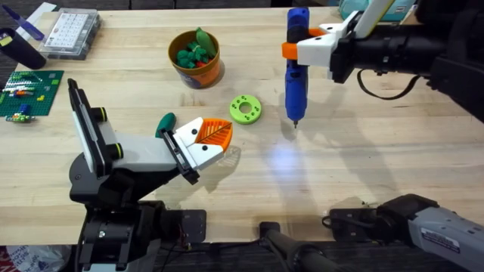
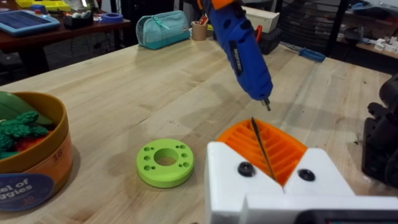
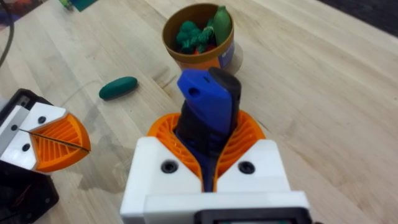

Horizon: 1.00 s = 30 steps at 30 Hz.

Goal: Pick up the gripper from the table and insert it into the empty holder that is missing its gripper. Then pick up a screw, insert it into the mounting hole, and use the screwdriver to tighten it. Finally, clean up the table by picking up the vegetable and placing it into the bucket.

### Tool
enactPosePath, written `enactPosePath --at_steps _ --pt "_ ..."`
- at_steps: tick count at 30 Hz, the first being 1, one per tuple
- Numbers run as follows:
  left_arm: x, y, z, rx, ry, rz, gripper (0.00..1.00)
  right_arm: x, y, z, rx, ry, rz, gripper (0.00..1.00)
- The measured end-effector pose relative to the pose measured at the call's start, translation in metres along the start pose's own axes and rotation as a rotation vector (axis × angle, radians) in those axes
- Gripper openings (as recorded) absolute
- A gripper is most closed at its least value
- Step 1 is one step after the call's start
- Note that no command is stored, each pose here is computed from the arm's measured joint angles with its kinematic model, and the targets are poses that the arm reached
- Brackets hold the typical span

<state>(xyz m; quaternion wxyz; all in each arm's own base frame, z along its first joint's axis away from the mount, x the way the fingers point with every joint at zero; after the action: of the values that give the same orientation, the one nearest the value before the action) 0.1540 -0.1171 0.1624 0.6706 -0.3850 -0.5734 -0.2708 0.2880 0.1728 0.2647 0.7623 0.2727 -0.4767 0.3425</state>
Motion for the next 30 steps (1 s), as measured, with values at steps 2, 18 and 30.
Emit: enactPosePath --at_steps 2,18,30 --pt "0.000 0.000 0.000 0.000 0.000 0.000 0.013 -0.005 0.000 -0.001 0.000 0.019 -0.011 0.055" --pt "0.000 0.000 0.000 0.000 0.000 0.001 0.013 0.003 -0.011 0.005 0.006 -0.042 0.008 0.055" --pt "0.000 0.000 0.000 -0.001 0.001 0.001 0.013 0.063 0.009 0.045 0.127 -0.138 0.035 0.057"
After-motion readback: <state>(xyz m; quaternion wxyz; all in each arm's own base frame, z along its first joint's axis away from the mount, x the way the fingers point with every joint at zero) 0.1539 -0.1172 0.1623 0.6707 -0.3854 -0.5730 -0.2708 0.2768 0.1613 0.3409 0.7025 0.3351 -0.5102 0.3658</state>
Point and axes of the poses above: each hand's point on the last joint's axis, 136 mm out from that joint toward the fingers, its own z axis back along the fingers, its own y axis along the line the jaws close on, x = y × z, the point moved 3 cm from there along z, back along the fingers, and after that the axes turned 6 degrees about z, right-handed, at the moved point
